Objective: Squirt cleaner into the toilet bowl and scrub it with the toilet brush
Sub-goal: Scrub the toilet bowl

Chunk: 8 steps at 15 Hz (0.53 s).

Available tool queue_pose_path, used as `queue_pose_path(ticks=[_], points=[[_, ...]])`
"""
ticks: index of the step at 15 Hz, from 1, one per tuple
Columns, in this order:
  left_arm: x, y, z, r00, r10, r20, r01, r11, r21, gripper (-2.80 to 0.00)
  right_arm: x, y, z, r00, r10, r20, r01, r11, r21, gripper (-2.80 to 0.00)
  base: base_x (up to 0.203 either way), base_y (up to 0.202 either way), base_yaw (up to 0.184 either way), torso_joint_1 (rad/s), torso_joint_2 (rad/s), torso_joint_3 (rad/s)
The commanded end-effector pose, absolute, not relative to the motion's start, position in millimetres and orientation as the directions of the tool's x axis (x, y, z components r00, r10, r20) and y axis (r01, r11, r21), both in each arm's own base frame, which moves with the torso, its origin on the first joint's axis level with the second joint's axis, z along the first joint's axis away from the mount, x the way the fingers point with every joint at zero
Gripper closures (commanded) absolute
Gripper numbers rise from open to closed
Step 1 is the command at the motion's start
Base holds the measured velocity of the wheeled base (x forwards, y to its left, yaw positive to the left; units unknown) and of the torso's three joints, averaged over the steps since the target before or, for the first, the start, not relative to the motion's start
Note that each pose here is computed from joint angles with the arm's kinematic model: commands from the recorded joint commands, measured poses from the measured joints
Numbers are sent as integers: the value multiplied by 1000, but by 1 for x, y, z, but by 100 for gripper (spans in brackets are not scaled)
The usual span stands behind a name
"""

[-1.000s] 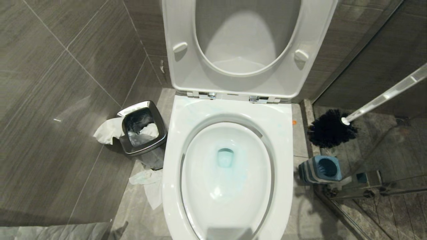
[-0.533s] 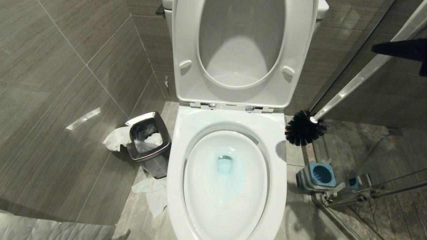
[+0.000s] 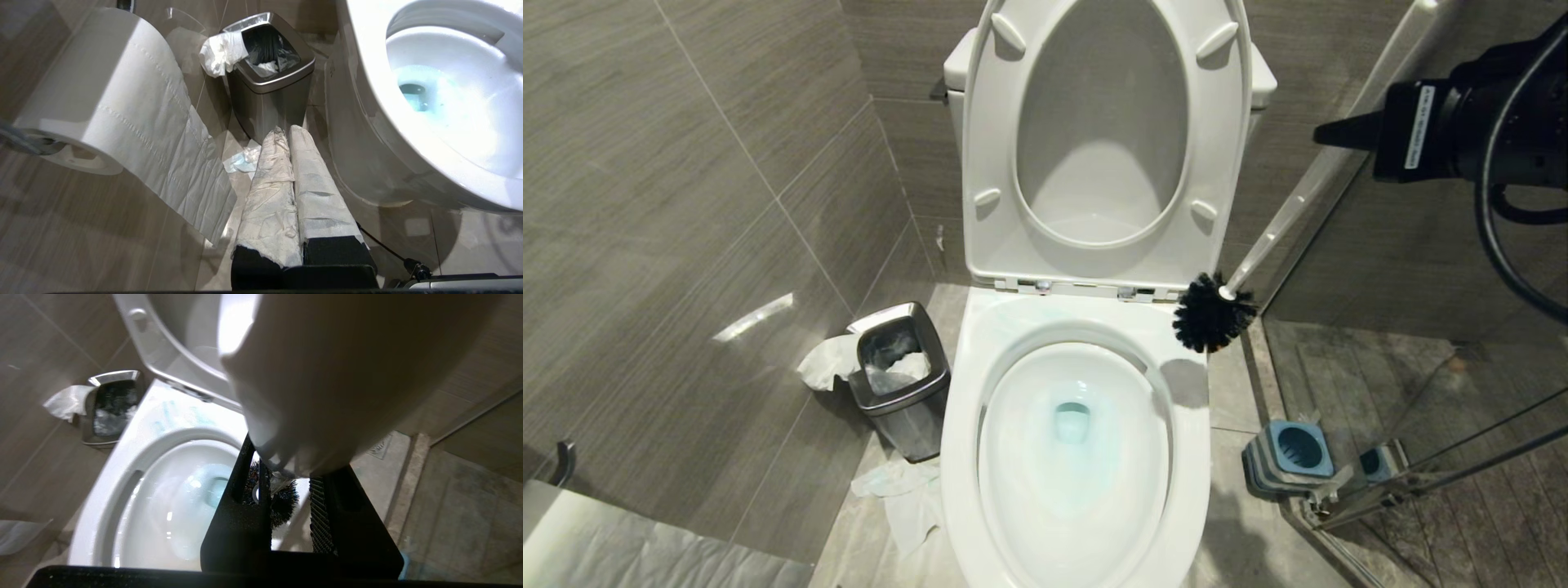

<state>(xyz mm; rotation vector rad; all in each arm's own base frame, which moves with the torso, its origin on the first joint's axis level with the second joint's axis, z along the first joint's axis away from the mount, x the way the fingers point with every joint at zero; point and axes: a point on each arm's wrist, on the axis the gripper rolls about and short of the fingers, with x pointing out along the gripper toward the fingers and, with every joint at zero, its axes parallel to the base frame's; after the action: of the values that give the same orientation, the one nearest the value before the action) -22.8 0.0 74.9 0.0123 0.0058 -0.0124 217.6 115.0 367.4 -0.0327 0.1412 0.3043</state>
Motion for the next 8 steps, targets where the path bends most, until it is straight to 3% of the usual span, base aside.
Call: queue_pose_path(ticks=[1,8], points=[[-23,0,74,1000,-12,-8,12,1000,9,0,230,137,357,930,318,-183,-327,945,-16,0,0,0,0,4,5,113],[-23,0,74,1000,-12,-8,12,1000,8,0,289,194,329,949,202,-242,-224,972,-68,0,0,0,0,1,2,17]])
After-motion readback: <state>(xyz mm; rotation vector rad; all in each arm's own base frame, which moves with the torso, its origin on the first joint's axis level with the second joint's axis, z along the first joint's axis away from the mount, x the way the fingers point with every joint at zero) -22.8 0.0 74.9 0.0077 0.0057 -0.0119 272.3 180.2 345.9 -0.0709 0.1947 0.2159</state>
